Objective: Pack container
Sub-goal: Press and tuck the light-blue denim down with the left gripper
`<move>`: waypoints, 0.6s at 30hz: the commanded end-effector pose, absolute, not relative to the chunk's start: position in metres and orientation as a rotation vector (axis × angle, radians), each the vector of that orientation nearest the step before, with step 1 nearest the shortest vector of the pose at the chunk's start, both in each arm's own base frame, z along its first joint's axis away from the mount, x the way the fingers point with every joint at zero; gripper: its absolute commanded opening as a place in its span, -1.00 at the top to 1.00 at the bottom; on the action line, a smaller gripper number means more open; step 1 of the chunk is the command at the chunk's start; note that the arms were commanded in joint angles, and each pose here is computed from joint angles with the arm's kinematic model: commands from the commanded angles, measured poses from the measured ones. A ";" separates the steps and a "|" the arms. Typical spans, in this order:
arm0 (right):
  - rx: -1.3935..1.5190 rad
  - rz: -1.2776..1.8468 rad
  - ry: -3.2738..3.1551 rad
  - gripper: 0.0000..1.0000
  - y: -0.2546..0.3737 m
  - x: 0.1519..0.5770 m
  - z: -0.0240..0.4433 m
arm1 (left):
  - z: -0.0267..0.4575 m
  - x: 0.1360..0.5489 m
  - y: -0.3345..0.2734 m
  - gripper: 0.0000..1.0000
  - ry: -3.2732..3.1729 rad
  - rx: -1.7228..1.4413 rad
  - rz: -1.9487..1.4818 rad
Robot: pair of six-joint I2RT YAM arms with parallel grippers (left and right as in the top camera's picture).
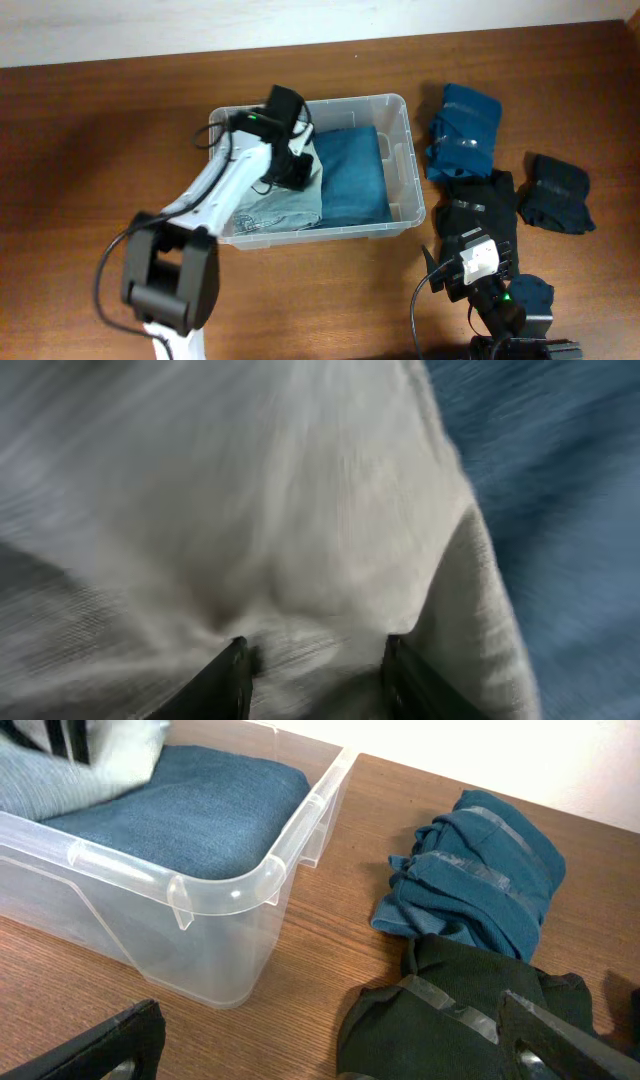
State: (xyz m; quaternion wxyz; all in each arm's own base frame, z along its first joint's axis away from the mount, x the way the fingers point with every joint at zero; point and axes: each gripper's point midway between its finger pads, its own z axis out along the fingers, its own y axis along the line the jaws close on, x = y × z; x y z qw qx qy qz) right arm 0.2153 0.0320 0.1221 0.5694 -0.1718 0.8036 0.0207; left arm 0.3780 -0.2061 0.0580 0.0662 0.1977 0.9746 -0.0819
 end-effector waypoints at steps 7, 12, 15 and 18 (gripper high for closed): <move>-0.405 0.074 1.891 -0.97 0.035 0.215 0.120 | 0.063 0.371 -0.196 0.17 3.039 0.626 -0.225; -0.405 0.074 1.891 -0.97 0.035 0.215 0.120 | 0.141 0.382 -0.196 0.13 2.912 0.636 -0.199; -0.405 0.074 1.891 -0.97 0.035 0.215 0.120 | 0.174 0.375 -0.193 0.07 2.870 0.692 -0.201; -0.405 0.074 1.891 -0.97 0.035 0.215 0.120 | 0.181 0.358 -0.186 0.06 2.909 0.719 -0.191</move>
